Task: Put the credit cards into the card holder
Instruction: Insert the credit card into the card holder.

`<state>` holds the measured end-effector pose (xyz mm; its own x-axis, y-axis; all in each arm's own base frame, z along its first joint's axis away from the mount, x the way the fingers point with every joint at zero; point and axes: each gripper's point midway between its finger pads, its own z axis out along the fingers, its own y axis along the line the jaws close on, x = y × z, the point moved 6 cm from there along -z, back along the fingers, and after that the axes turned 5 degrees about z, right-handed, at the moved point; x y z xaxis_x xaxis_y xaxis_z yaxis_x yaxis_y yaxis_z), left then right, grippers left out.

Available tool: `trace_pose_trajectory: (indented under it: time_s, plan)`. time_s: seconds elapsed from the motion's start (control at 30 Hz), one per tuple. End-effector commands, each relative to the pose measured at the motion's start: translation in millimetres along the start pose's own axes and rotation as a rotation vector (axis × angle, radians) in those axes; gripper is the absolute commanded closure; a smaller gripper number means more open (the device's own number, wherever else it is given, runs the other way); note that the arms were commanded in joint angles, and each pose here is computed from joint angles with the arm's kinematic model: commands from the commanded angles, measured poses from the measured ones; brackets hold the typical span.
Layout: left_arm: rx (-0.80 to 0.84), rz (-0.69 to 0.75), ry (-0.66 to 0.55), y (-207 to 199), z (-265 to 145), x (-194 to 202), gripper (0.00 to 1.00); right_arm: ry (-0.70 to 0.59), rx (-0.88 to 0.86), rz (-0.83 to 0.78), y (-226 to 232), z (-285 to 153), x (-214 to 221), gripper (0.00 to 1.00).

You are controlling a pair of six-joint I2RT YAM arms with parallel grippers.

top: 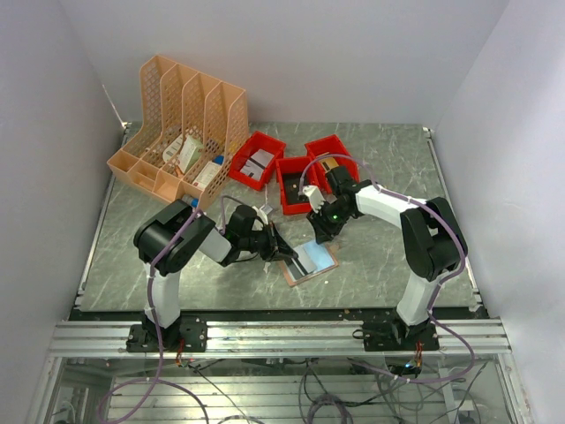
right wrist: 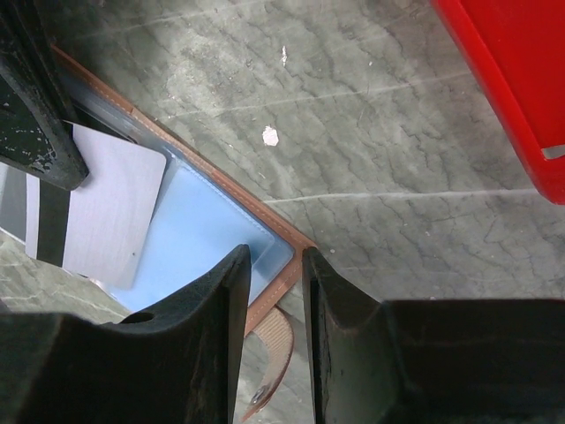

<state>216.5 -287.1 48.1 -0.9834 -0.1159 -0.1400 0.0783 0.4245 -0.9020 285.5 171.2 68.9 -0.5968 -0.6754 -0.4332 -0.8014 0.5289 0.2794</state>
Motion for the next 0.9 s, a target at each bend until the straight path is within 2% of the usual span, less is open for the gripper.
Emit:
trace_pose_trajectory:
  time_s: [0.0, 0.87]
  plan:
    - [-0.021, -0.052, 0.049, 9, -1, 8, 0.93, 0.043, -0.029, 0.012, 6, 14, 9, 0.7]
    - [-0.044, -0.058, 0.073, 13, 11, 1, 0.92, 0.039, -0.035, -0.001, 11, 15, 6, 0.7]
